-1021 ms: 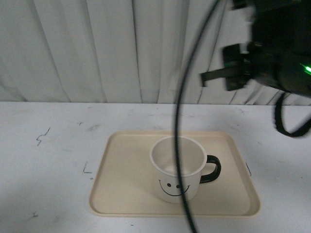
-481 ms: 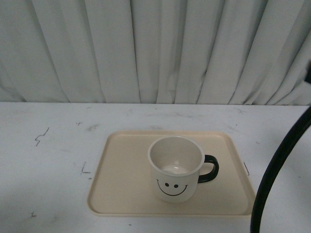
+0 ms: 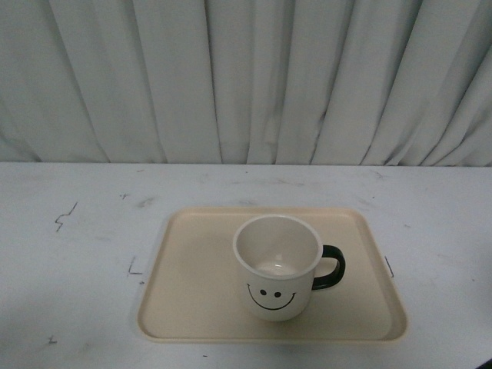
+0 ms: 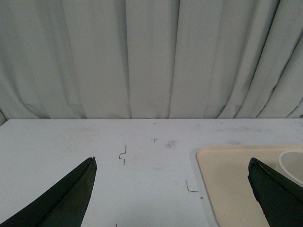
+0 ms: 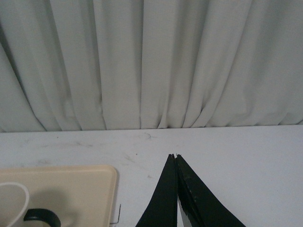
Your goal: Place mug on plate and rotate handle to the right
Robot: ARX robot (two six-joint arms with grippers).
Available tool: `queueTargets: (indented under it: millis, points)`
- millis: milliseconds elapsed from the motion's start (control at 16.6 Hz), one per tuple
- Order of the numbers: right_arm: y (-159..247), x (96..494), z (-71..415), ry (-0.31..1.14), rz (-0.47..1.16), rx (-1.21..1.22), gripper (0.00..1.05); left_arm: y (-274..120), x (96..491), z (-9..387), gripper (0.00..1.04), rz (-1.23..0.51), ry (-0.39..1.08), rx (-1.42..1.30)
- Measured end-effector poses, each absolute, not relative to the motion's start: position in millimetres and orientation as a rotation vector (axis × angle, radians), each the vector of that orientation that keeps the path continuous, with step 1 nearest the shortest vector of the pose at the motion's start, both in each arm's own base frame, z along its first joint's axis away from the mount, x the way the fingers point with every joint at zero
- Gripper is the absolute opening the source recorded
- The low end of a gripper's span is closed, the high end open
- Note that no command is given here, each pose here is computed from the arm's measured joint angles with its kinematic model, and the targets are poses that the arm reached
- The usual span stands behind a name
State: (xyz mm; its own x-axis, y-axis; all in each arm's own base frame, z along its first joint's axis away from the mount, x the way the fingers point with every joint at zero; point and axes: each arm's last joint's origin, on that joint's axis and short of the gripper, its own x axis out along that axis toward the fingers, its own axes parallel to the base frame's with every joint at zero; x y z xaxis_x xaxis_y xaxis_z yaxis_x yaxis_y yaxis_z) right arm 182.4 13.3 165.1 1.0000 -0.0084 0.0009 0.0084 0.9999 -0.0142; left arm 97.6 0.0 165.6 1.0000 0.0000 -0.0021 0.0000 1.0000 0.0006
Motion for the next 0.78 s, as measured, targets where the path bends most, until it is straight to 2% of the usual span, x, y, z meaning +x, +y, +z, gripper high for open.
queueTargets:
  millis: [240, 781]
  points:
    - [-1, 159, 163, 0.011, -0.017, -0.014, 0.02, 0, 98, 166, 0.98, 0.0, 0.002, 0.001]
    - [-1, 126, 170, -0.01, -0.008, -0.014, 0.02, 0, 98, 166, 0.98, 0.0, 0.002, 0.001]
